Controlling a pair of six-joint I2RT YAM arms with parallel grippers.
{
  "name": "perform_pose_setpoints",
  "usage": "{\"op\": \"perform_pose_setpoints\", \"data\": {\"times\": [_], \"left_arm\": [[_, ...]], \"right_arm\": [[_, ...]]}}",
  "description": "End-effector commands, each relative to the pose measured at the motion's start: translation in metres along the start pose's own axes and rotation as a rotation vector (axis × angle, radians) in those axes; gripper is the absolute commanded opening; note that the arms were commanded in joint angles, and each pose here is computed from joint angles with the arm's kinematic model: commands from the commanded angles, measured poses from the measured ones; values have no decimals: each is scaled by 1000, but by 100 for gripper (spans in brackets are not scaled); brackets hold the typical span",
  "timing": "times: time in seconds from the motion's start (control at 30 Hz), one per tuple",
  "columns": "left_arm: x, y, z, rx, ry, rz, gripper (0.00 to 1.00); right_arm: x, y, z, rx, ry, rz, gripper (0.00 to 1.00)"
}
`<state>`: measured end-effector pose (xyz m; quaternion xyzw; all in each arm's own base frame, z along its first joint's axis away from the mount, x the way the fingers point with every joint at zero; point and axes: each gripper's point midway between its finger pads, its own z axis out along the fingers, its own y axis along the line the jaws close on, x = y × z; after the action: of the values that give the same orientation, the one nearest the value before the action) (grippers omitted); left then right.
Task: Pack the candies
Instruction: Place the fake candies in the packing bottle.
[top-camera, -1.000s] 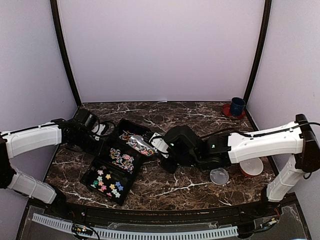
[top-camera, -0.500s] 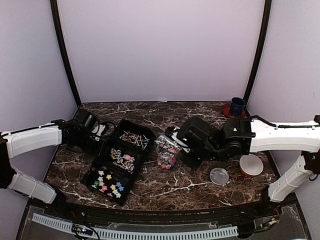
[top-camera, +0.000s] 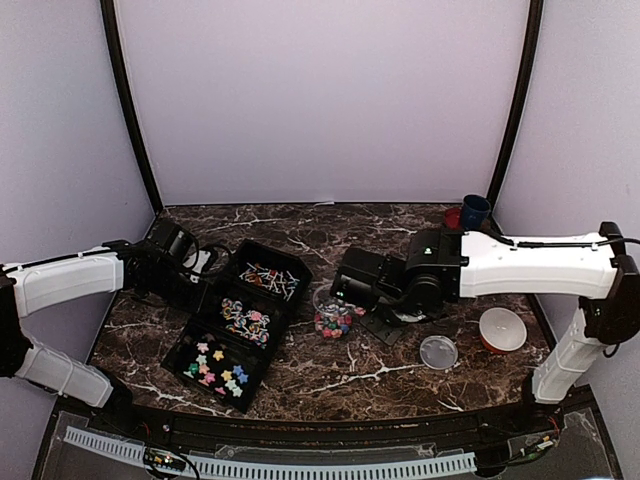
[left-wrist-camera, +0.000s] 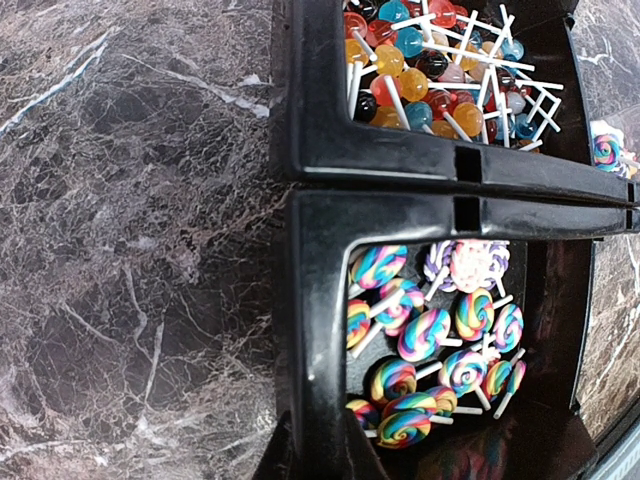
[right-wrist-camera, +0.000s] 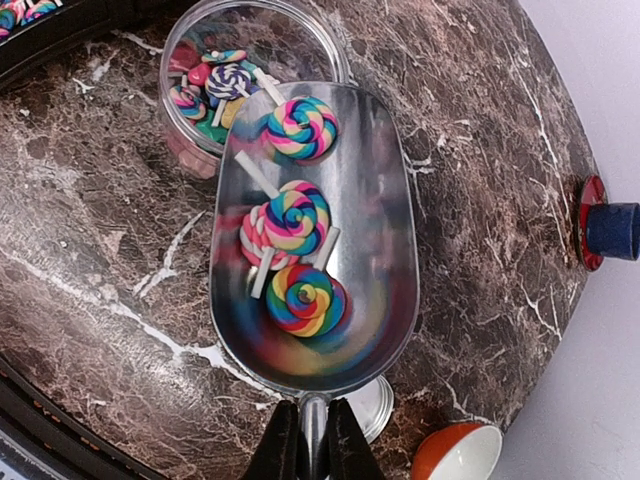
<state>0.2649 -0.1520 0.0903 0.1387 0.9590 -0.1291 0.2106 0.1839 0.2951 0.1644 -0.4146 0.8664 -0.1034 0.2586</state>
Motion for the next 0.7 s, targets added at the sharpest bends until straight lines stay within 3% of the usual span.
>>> {"op": "perform_pose_setpoints", "data": {"times": [0.0, 0.3, 0.67], "left_arm": [[-28, -14, -10, 71, -117, -8, 0], [-28, -15, -10, 79, -120, -14, 0], [-27, -16, -10, 86, -121, -15, 0]], "right_arm": [[-1, -14, -10, 62, 24, 38, 0], [6, -6, -3, 108, 127, -43, 0], [-14, -10, -18, 161, 101, -98, 0]]}}
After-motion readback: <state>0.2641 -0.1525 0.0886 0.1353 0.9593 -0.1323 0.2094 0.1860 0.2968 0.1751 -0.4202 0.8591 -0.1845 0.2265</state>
